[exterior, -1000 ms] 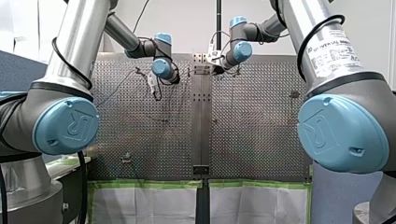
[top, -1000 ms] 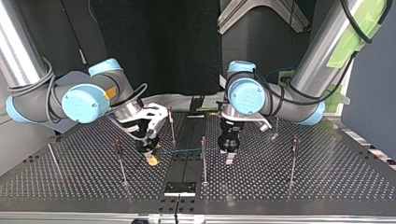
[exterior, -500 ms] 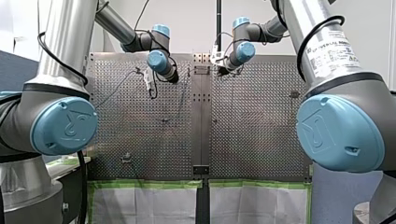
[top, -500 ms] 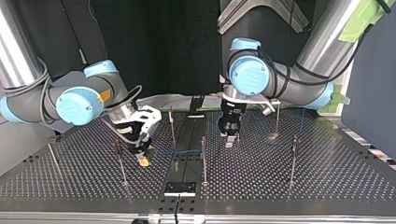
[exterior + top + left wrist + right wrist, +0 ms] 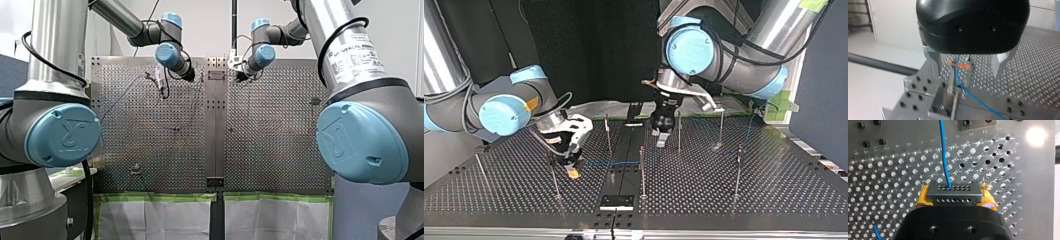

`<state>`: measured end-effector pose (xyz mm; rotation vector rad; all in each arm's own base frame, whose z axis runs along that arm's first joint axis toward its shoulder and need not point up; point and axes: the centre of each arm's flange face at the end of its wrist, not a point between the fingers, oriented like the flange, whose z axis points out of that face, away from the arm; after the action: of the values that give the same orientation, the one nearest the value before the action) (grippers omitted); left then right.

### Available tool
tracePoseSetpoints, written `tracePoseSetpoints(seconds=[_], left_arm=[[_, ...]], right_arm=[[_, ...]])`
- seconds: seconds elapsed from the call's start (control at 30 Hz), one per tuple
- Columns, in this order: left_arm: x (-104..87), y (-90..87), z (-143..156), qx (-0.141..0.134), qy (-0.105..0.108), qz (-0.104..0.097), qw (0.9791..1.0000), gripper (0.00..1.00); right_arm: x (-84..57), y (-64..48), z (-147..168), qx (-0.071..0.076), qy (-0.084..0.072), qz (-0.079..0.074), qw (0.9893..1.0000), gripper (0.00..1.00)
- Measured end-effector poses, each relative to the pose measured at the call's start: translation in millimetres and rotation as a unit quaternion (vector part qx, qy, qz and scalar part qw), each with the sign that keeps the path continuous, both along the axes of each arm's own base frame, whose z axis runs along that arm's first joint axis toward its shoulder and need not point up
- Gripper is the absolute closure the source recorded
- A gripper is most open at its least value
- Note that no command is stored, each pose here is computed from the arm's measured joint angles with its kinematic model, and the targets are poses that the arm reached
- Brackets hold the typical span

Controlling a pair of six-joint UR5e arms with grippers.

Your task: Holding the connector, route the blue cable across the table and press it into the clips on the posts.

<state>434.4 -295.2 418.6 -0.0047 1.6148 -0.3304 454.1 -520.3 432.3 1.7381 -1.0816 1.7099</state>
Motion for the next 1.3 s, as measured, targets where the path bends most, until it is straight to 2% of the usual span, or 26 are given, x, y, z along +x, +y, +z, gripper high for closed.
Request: tracePoseSetpoints(seconds=[0.3, 0.6, 0.73, 0.87, 1.07, 1.3], left_arm=[[-15.6, -31.0, 23.1, -0.008, -0.029, -0.007, 0.9995, 0.0], [-31.0, -66.6, 37.1, -0.011, -0.036, -0.019, 0.9991, 0.0], [-25.7, -77.9, 34.9, 0.0, -0.03, -0.021, 0.9993, 0.0], [-15.1, -87.2, 31.0, 0.008, -0.024, -0.01, 0.9996, 0.0], [2.2, -97.2, 29.3, 0.009, -0.025, 0.004, 0.9996, 0.0], [9.6, -103.4, 29.8, 0.01, -0.026, 0.008, 0.9996, 0.0]], right_arm=[[-2.8, -0.8, 0.7, -0.001, 0.003, -0.002, 1.0, 1.0], [-7.3, 2.4, 12.4, -0.007, 0.0, -0.004, 1.0, 1.0], [-7.9, 3.2, 13.0, -0.006, 0.001, -0.004, 1.0, 1.0], [-9.3, 5.3, 14.0, -0.004, 0.003, -0.004, 1.0, 1.0], [-15.5, 11.8, 8.4, 0.003, 0.01, -0.006, 0.9999, 1.0], [-20.2, 17.4, 7.2, 0.005, 0.014, -0.007, 0.9999, 1.0]])
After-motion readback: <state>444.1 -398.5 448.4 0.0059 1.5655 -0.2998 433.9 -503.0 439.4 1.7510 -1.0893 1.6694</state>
